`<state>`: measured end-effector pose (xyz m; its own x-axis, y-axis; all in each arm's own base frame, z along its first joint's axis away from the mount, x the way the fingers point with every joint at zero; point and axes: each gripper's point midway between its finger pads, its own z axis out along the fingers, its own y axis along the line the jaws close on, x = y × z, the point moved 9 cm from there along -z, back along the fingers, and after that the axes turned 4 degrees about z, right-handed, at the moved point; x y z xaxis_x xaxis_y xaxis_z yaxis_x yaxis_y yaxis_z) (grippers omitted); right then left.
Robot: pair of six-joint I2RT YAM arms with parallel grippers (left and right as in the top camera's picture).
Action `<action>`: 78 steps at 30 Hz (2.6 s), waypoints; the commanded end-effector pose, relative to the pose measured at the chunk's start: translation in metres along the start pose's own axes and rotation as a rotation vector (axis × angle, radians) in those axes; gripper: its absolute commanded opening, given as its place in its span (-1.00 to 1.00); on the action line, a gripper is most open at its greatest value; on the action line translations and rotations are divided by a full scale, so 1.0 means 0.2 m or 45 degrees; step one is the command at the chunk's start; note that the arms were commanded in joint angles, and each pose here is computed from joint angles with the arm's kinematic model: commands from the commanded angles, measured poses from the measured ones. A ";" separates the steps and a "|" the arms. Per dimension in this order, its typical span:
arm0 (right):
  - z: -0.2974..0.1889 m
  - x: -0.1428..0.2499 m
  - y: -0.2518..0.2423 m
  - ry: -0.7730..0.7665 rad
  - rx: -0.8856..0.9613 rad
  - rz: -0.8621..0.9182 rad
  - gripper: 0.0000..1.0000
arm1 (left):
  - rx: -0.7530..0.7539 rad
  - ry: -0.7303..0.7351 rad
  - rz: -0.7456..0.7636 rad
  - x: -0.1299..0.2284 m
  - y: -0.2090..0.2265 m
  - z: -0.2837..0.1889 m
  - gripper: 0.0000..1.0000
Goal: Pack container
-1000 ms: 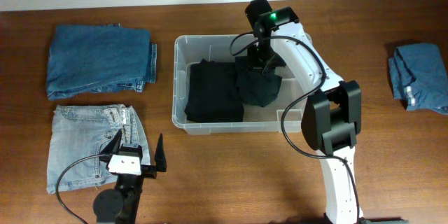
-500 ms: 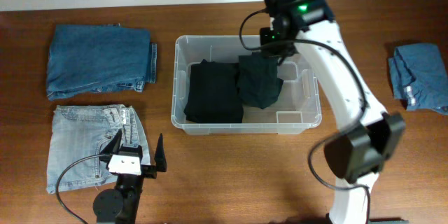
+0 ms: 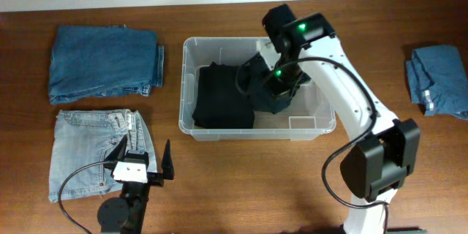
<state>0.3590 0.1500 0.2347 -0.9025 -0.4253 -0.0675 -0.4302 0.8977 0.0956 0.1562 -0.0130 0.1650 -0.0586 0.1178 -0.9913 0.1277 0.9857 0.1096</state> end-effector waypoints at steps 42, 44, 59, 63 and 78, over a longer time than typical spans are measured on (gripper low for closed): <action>0.65 -0.01 -0.16 -0.036 0.446 -1.252 -0.92 | -0.003 0.006 0.019 0.01 0.00 0.00 0.99; 0.62 -0.02 -0.14 -0.064 0.461 -1.250 -0.92 | -0.003 0.006 0.019 0.01 0.00 0.00 0.99; 0.40 -0.12 -0.16 -0.249 0.702 -1.124 -0.92 | -0.003 0.006 0.019 0.01 0.00 0.00 0.99; 0.43 -0.16 -0.13 -0.347 0.613 -1.142 -0.92 | -0.003 0.006 0.019 0.01 0.00 0.00 0.99; 0.63 -0.24 -0.15 -0.475 0.450 -0.930 -0.92 | -0.003 0.006 0.019 0.01 0.00 0.00 0.99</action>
<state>0.4195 0.1554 0.1305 -0.2668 -0.9188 -0.2909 -0.7932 0.3808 -0.4752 0.1562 -0.0130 0.1650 -0.0589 0.1178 -0.9913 0.1277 0.9857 0.1095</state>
